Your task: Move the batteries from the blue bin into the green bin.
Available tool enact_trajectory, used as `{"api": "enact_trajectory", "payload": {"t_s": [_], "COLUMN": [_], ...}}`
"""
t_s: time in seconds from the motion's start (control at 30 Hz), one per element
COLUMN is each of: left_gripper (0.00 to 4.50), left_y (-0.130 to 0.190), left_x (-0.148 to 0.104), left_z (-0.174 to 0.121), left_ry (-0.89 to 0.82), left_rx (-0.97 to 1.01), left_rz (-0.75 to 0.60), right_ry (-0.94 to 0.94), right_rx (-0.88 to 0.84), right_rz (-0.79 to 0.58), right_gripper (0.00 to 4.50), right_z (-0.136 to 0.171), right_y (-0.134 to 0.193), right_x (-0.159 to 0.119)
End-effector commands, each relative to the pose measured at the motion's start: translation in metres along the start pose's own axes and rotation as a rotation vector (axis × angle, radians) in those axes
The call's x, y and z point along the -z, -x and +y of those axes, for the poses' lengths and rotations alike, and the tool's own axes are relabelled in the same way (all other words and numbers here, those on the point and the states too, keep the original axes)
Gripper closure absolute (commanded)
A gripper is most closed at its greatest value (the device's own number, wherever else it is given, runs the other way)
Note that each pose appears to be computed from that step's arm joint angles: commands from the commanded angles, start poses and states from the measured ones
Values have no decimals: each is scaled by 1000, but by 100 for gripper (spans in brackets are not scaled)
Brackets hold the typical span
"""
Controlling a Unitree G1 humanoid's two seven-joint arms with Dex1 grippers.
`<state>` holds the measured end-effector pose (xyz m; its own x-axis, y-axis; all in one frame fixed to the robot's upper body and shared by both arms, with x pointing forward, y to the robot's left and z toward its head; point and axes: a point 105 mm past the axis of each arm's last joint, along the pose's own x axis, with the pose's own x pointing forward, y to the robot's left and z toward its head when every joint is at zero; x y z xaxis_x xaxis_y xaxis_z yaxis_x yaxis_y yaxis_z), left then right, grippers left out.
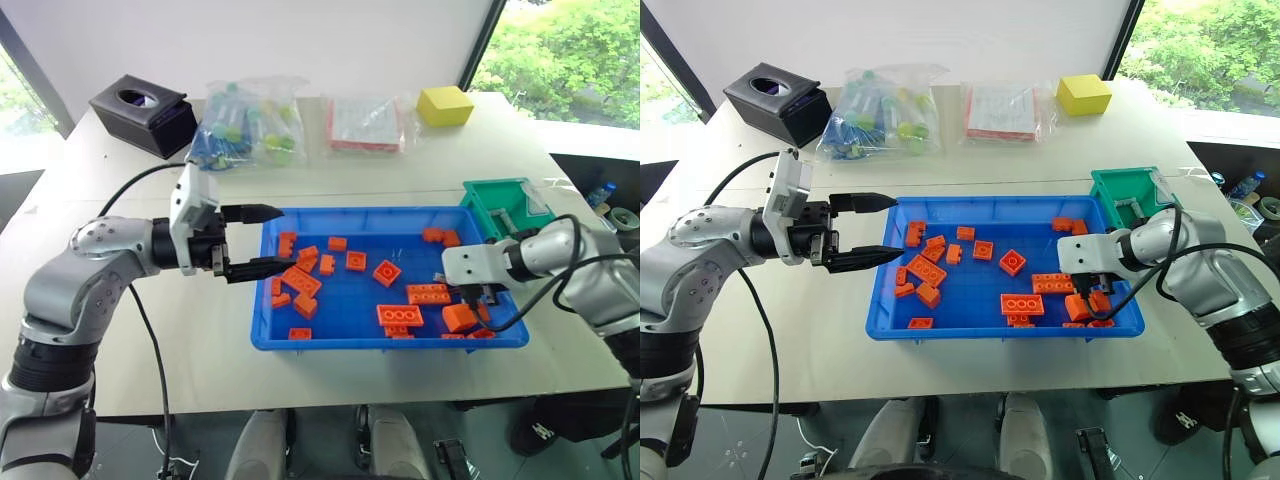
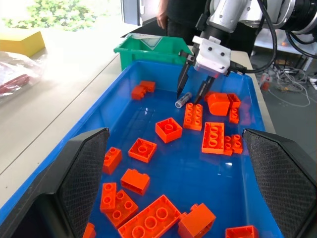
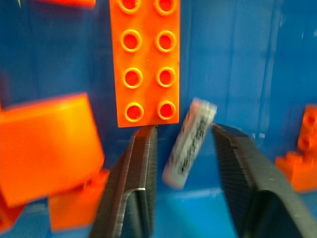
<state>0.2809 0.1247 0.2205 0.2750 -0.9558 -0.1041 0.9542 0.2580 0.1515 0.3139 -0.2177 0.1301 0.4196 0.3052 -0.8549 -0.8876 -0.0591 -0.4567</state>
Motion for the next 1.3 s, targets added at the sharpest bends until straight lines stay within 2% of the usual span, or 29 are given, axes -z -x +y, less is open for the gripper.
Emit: {"api": "enact_trajectory", "payload": {"t_s": [0.03, 0.1, 0.3, 0.4, 0.57, 0.97, 1.0, 1.07, 1.3], "left_gripper": [0, 0, 0, 0, 0, 0, 0, 0, 0], "left_y": [3, 3, 3, 3, 3, 1, 1, 1, 0], "left_x": [-9, -9, -9, -10, -11, -10, -10, -10, -11], "left_z": [-1, -2, -1, -1, 1, 2, 2, 3, 4], "left_ry": [-45, -44, -42, -44, -48, -50, -50, -51, -54], "left_rx": [-12, -15, -21, -20, -18, -8, -7, -3, 3], "left_rz": [-25, -26, -28, -29, -32, -32, -32, -32, -34], "right_ry": [7, 2, -17, -36, -63, -105, -109, -104, -115], "right_rx": [25, 20, 15, 7, 7, 48, 53, 61, 116], "right_rz": [-1, -3, -1, -6, -18, -52, -61, -52, -59], "right_gripper": [97, 3, 3, 87, 331, 331, 386, 445, 446], "right_z": [-6, -6, -5, -3, -3, -5, -6, -6, -12], "right_y": [4, 3, -1, -2, -3, 10, 12, 12, 18], "right_x": [-4, -4, 1, 2, 0, -3, -4, -3, -3]}}
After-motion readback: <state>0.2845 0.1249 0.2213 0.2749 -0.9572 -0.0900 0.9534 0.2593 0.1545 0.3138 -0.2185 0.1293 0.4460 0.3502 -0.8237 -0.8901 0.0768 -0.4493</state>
